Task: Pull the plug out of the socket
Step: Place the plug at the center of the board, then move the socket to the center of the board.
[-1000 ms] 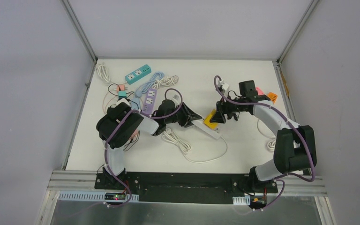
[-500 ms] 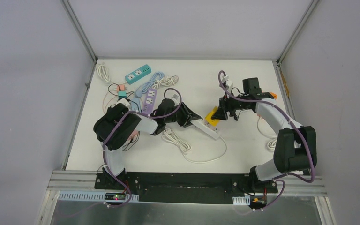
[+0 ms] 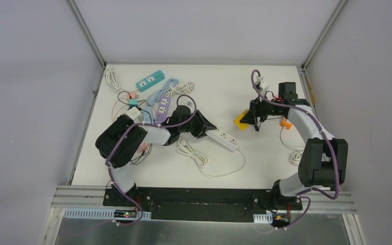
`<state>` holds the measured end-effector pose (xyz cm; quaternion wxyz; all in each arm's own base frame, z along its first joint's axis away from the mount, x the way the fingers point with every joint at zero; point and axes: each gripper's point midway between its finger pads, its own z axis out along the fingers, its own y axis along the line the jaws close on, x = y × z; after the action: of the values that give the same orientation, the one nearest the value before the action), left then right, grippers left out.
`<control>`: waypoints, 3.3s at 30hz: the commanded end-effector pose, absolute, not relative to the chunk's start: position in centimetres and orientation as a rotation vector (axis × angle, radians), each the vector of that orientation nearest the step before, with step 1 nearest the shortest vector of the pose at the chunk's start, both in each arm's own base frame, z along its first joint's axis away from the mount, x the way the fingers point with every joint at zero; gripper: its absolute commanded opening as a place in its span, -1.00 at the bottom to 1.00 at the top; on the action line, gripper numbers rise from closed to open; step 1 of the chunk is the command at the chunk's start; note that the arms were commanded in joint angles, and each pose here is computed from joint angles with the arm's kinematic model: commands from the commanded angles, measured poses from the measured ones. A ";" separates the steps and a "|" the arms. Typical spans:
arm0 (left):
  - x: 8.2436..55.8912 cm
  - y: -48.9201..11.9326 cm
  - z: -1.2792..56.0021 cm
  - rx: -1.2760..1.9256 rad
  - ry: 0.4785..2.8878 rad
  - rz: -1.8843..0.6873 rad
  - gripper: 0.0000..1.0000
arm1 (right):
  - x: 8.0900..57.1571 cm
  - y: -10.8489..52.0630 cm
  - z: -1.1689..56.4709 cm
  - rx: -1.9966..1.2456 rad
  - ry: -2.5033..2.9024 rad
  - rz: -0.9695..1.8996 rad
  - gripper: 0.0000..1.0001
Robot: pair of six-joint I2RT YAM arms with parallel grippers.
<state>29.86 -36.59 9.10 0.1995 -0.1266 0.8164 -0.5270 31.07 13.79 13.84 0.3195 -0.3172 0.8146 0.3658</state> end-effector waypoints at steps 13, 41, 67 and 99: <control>30.6 -33.3 10.1 -0.244 2.292 -1.151 0.20 | 38.9 5.6 14.9 -0.556 2.197 0.659 -1.00; 29.2 -20.2 20.2 -0.192 1.908 -0.657 0.98 | 46.5 0.6 9.5 -0.275 2.356 0.480 -0.47; 28.3 -20.4 20.9 -0.169 1.866 -0.731 0.98 | 49.5 -3.5 11.1 -0.225 2.356 0.350 0.66; 25.8 -17.3 42.0 0.130 1.761 -0.692 0.98 | 37.1 -5.4 32.2 -0.465 2.101 0.093 1.00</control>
<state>27.23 -16.80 37.85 0.5788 -0.0100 0.7624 -0.2892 39.48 -5.79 25.99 0.4158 -0.1892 0.8866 0.0730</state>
